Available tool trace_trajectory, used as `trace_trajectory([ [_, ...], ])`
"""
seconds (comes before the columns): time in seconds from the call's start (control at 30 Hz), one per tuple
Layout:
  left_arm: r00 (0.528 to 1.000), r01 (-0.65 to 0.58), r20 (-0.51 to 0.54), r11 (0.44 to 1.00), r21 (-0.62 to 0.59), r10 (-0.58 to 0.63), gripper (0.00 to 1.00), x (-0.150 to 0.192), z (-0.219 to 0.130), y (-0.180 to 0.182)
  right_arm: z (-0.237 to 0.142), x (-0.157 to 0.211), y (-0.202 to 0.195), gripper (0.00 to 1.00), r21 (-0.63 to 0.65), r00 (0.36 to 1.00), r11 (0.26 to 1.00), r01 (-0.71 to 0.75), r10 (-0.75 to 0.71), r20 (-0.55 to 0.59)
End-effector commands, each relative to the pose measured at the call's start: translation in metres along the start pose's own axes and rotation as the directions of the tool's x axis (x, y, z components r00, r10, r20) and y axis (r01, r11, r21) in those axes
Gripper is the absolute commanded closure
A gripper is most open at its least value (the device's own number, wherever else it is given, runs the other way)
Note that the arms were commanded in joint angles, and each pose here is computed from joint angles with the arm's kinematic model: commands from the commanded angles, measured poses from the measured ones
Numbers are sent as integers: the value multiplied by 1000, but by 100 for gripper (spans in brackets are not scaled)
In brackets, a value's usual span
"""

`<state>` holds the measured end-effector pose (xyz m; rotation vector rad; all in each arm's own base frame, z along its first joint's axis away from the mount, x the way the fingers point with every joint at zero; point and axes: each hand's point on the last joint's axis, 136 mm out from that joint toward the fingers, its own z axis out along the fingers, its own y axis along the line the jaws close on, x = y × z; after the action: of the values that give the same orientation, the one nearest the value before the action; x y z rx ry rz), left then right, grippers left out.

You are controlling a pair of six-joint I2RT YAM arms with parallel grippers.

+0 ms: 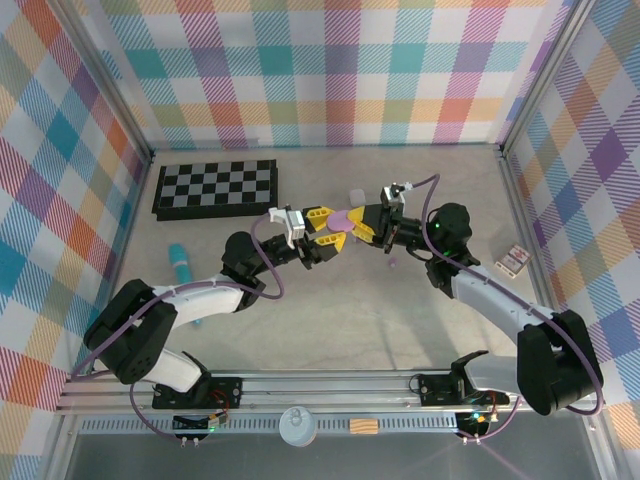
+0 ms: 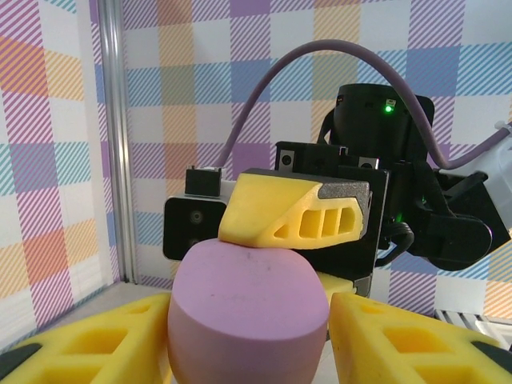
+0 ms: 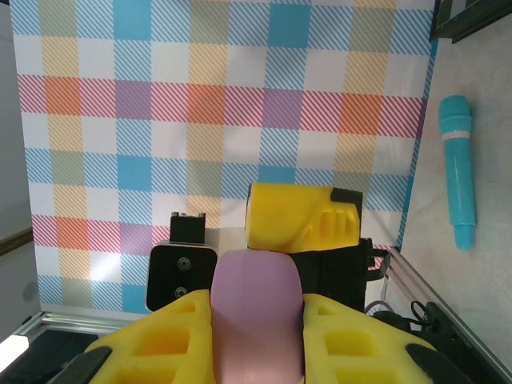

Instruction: Insert the wireless bluetooth earbuds into the charging case

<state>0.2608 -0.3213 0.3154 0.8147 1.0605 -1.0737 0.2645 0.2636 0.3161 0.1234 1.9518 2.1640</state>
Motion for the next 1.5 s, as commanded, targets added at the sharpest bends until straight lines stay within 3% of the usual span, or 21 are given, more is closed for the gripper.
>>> trace_trajectory([
  [0.0, 999, -35, 42, 998, 59, 33, 49, -12, 4, -7, 2, 2, 11, 91, -37, 999, 998, 41, -42, -4],
  [0.27, 999, -31, 22, 997, 71, 30, 47, -2, 8, -4, 3, 5, 11, 92, -30, 999, 998, 47, -48, -15],
  [0.83, 999, -41, 38, 995, 92, 38, 55, -10, 9, -8, 4, 5, 3, 94, -4, 999, 999, 36, -36, -15],
  [1.47, 998, -38, 45, 994, 107, 33, 54, -15, 10, -11, 3, 5, -4, 96, 19, 1000, 1000, 19, -19, -4],
])
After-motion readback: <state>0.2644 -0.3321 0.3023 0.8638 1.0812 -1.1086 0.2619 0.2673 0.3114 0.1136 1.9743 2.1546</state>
